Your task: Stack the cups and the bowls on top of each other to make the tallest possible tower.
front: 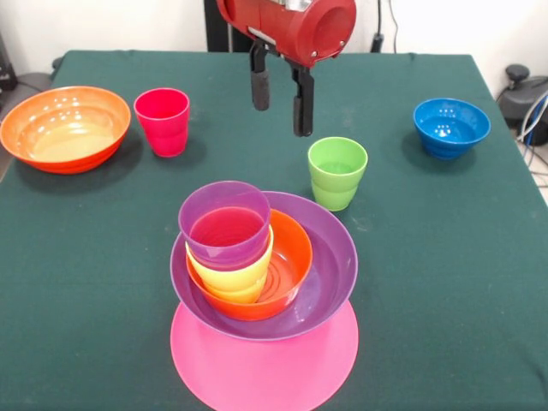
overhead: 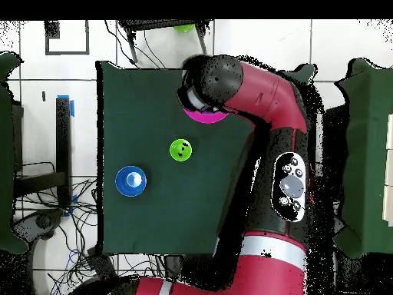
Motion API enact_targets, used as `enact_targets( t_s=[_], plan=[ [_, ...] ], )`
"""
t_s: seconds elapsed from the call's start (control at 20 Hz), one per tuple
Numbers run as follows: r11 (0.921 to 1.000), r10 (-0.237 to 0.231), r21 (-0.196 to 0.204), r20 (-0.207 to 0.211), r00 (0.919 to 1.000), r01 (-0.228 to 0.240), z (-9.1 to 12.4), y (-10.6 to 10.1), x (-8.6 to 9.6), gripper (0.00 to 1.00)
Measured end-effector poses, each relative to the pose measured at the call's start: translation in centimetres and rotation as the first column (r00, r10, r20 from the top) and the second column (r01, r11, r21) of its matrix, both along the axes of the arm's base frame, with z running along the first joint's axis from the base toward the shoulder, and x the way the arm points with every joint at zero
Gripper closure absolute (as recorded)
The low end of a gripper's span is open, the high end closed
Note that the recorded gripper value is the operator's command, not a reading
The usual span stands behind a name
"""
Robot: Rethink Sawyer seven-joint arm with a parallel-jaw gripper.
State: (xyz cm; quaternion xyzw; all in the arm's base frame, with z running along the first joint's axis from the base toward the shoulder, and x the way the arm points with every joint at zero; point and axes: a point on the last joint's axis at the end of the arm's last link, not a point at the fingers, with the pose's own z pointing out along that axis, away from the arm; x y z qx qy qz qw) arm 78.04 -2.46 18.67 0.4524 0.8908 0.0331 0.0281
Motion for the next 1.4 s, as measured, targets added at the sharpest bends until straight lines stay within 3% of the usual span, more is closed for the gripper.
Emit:
enact_targets(
  t_s=[0.85,1.25,1.4],
  plan=[
    [0.9996,-0.029,0.003,0.077,0.9966,0.028,-4.8,1.2,-4.1,0.0],
    [0.9993,-0.027,0.025,0.039,0.9989,0.026,-6.7,2.1,-6.1,0.0],
    [0.9985,-0.033,0.045,0.006,0.9994,0.033,-7.6,2.3,-7.5,0.0]
  ],
)
